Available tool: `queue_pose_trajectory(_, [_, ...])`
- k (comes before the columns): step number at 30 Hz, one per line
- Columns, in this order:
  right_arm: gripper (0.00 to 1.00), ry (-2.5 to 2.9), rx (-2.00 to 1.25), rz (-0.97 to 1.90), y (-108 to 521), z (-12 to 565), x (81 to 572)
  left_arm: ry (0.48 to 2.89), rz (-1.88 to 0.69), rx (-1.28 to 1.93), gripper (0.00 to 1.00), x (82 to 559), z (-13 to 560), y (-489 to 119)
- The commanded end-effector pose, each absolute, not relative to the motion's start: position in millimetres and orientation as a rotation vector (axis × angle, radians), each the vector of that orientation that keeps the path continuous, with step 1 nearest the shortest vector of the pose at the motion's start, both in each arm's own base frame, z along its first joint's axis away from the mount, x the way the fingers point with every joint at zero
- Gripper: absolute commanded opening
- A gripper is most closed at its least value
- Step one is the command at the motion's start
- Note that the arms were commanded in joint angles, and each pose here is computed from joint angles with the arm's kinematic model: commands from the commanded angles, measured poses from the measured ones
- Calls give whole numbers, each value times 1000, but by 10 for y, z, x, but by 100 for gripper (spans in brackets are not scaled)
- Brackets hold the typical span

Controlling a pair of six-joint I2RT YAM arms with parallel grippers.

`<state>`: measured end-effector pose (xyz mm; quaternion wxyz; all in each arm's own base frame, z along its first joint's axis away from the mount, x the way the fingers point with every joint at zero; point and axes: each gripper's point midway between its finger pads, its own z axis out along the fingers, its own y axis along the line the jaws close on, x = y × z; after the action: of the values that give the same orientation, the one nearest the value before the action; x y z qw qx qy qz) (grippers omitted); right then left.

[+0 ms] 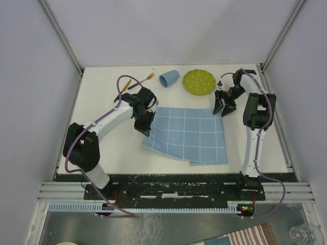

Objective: Set the dinner table for one person
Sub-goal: Adjust the napkin at the center of the board.

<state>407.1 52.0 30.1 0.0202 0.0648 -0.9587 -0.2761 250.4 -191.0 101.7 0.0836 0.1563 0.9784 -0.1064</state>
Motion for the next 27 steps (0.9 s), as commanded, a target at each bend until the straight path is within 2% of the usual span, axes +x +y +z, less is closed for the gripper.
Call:
queue_pose_trajectory(1, [69,-2988,234,-902,631,218,4204,2855,-329,535,3,2503,1115,-1909])
queue_pose_trajectory(2, [63,-2983,237,-907,651,215,4207,2851,-331,537,3,2500,1120,-1912])
queue_pose_trajectory(3, [53,-2983,245,-915,670,220,4215,2850,-329,541,3,2493,1113,-1913])
queue_pose_trajectory(6, [4,-2986,252,-906,689,221,4214,2850,-325,542,3,2494,1106,-1907])
queue_pose_trajectory(12, [2,-3140,243,-721,507,340,4304,2831,-323,548,3,2514,1148,-1917])
queue_pose_trajectory(20, [2,-3372,228,-590,383,880,4492,2816,-323,557,3,2521,1174,-1936])
queue_pose_trajectory(27, [2,-3419,170,-509,300,890,4529,2798,-328,560,3,2601,1219,-1991])
